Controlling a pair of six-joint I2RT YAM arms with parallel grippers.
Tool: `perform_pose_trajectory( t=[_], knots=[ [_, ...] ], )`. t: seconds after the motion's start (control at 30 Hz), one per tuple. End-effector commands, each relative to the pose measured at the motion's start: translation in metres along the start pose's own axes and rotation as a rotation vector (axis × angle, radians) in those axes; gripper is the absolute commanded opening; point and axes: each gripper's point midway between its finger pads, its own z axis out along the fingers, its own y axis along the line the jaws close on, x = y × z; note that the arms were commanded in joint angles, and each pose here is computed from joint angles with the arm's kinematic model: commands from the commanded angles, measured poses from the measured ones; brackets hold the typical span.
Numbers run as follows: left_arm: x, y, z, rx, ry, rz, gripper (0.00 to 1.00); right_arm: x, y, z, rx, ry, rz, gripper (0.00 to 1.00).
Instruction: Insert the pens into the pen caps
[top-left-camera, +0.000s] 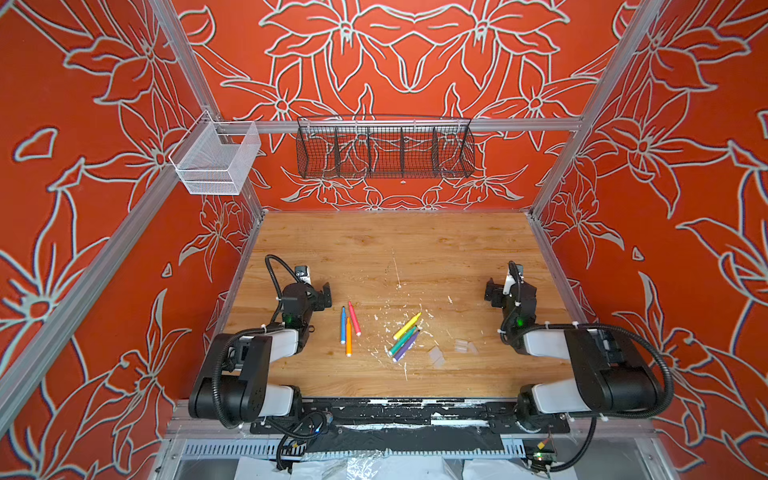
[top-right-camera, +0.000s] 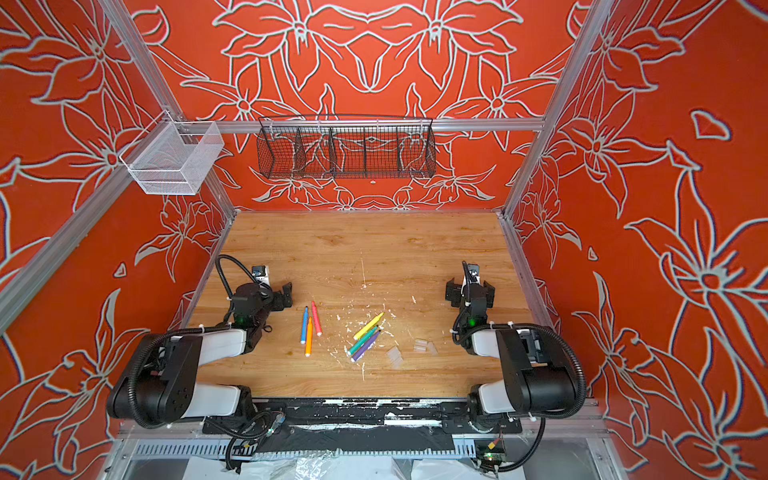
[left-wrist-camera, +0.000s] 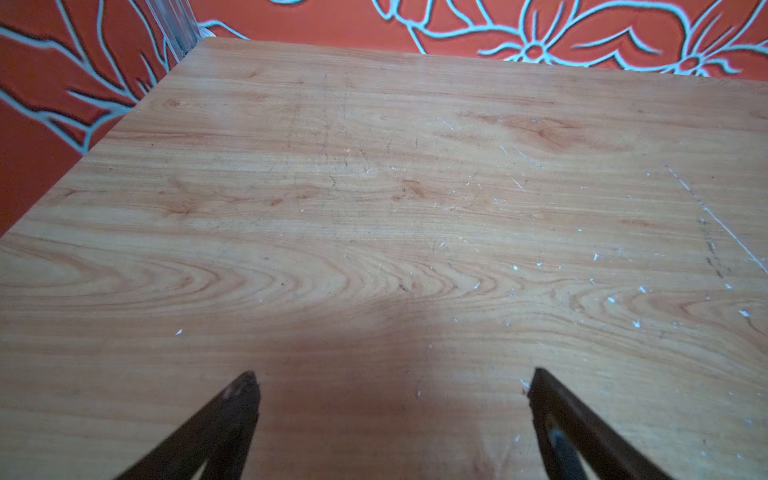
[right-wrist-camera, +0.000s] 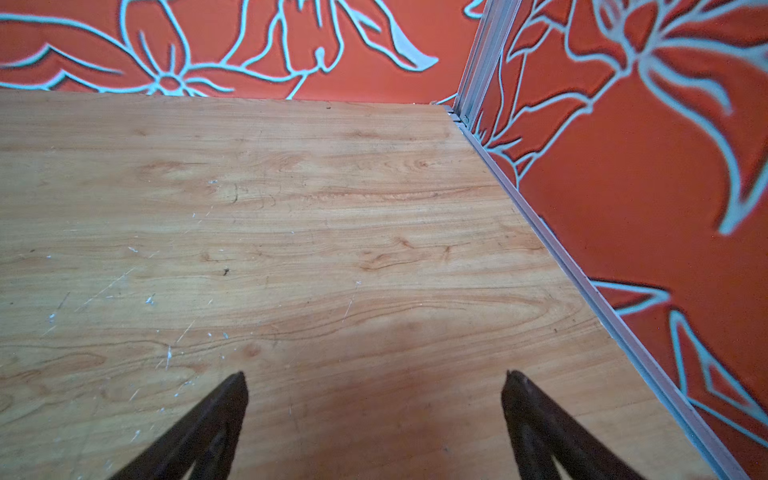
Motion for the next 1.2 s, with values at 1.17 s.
perform_pose_trajectory(
  t=[1.17],
  knots=[
    [-0.029,-0.022,-0.021,0.113,-0.043,0.057,0.98,-0.036,-0.03,-0.05,0.089,-0.027,0.186,0.98]
  ],
)
